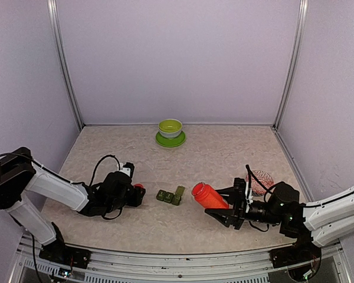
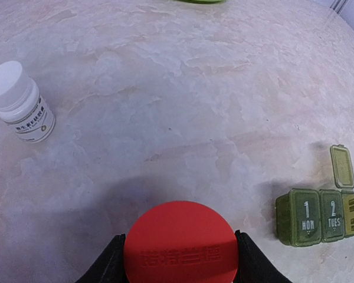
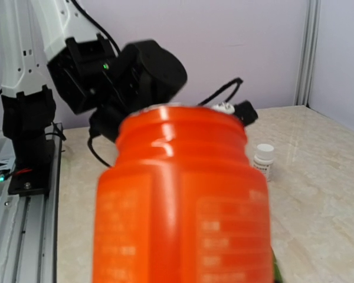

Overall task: Sort the pills into containers
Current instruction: Place the lid of the pill bottle at the center of the board.

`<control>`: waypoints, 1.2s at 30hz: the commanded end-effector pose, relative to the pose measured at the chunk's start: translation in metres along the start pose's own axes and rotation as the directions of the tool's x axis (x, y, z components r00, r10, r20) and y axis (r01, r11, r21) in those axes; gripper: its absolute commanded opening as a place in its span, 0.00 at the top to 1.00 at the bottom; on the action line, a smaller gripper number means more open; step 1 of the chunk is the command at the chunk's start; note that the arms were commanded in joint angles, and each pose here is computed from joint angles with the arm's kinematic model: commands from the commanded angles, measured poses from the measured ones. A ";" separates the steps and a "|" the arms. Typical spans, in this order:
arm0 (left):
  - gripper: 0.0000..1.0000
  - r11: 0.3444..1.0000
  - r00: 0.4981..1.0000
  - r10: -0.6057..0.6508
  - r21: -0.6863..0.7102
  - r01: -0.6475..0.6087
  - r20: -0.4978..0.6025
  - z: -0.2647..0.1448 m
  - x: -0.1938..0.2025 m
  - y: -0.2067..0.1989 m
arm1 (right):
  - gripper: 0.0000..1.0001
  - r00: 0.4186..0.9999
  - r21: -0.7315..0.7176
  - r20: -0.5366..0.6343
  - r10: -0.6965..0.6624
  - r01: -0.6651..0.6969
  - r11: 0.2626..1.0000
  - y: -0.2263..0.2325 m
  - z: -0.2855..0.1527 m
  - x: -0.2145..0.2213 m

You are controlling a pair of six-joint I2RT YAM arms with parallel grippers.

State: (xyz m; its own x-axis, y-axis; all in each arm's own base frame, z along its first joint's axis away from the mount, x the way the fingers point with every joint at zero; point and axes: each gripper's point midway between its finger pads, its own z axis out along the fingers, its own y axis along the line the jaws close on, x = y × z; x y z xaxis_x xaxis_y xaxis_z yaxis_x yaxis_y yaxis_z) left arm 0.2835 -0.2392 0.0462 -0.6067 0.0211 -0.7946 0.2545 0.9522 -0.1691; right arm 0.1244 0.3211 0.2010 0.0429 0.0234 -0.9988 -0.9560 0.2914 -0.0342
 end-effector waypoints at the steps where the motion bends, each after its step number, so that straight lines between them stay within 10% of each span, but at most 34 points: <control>1: 0.60 1.000 1.000 -0.013 0.027 0.013 0.003 0.012 -0.003 -0.007 | 0.87 1.000 0.022 0.020 -0.003 0.002 1.000 -0.004 -0.006 -0.004; 11: 0.58 1.000 0.998 -0.015 0.021 0.016 -0.060 0.028 0.015 -0.009 | 0.87 1.000 0.022 0.010 0.004 -0.005 1.000 -0.004 -0.006 0.002; 36: 0.01 0.988 0.998 -0.035 0.154 0.026 0.057 -0.020 -0.054 -0.037 | 0.87 0.999 0.057 -0.034 -0.018 0.020 0.998 -0.019 0.001 0.019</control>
State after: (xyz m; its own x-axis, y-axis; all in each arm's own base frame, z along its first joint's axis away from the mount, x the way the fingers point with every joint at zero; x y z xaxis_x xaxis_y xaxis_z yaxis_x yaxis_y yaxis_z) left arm 0.2909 -0.2608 0.0881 -0.5822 -0.0423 -0.8120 0.3072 0.9132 -0.2678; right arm 0.1383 0.3155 0.1715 0.0207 -0.0499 -0.9985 -0.9398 0.3398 -0.0364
